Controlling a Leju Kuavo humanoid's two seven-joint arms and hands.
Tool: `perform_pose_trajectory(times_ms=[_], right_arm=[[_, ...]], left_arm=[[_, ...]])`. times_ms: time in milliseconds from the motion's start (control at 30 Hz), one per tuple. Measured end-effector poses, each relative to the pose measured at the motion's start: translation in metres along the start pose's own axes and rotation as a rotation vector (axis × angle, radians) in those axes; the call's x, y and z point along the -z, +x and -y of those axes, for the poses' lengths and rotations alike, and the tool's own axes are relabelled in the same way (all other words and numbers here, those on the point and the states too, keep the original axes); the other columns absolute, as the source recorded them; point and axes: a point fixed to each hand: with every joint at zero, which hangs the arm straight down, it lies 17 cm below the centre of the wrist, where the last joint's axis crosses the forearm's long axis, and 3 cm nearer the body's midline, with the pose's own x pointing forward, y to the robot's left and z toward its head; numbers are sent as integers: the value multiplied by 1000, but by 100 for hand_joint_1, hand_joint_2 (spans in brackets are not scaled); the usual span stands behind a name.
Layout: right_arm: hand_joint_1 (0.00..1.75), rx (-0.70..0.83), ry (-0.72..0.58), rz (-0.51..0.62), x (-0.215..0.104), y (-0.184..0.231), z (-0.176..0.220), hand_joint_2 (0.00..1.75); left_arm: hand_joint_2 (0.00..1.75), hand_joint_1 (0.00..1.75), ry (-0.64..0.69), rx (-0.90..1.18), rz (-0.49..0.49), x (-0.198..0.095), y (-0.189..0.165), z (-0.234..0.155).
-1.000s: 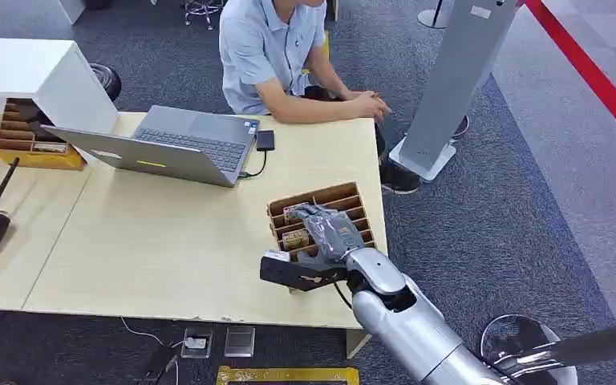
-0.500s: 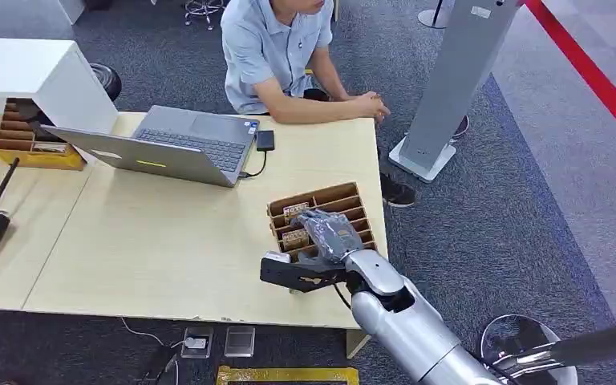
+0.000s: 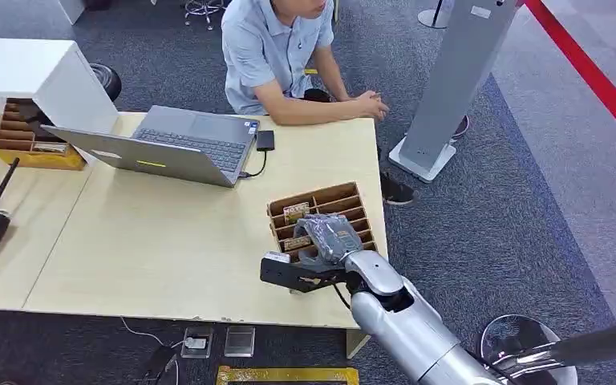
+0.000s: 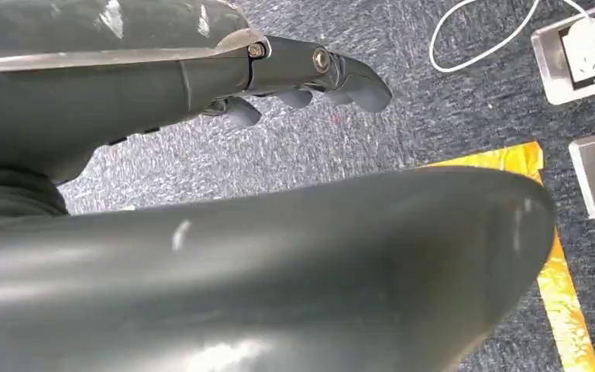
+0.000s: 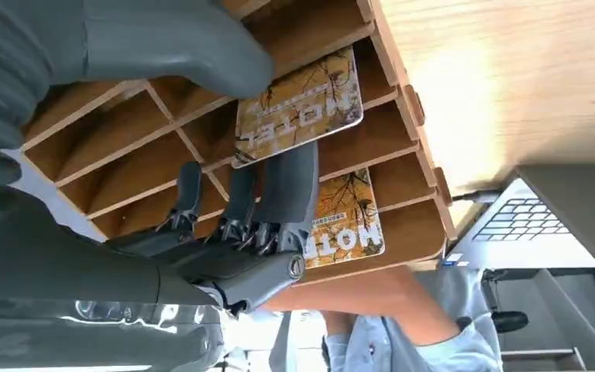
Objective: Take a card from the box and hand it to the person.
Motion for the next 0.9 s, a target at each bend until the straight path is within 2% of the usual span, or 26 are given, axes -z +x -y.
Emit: perform_pose_trajectory(times_ms=[100, 167, 267, 533, 567, 633, 800, 833, 900], right_arm=[[112, 0, 1, 0, 0, 0, 0, 175], [127, 0, 2, 0, 0, 0, -1, 175], [134, 2, 3, 1, 0, 0, -1, 175], [136, 3, 1, 3, 1, 2, -1, 175], [145, 3, 0, 3, 1, 2, 0, 175], [140, 3, 0, 4, 1, 2, 0, 175], [145, 3, 0, 5, 1, 2, 0, 175], [145, 3, -1, 5, 1, 2, 0, 175], [145, 3, -1, 5, 1, 2, 0, 175]], left_arm=[[0, 0, 0, -1, 0, 0, 0, 0], [0, 0, 0, -3, 0, 0, 0, 0], [0, 0, 0, -6, -1, 0, 0, 0], [0, 0, 0, -8, -1, 0, 0, 0], [0, 0, 0, -9, -1, 0, 0, 0], [0, 0, 0, -9, -1, 0, 0, 0], [0, 0, 1, -11, -1, 0, 0, 0], [175, 0, 2, -11, -1, 0, 0, 0], [175, 0, 0, -11, -1, 0, 0, 0]])
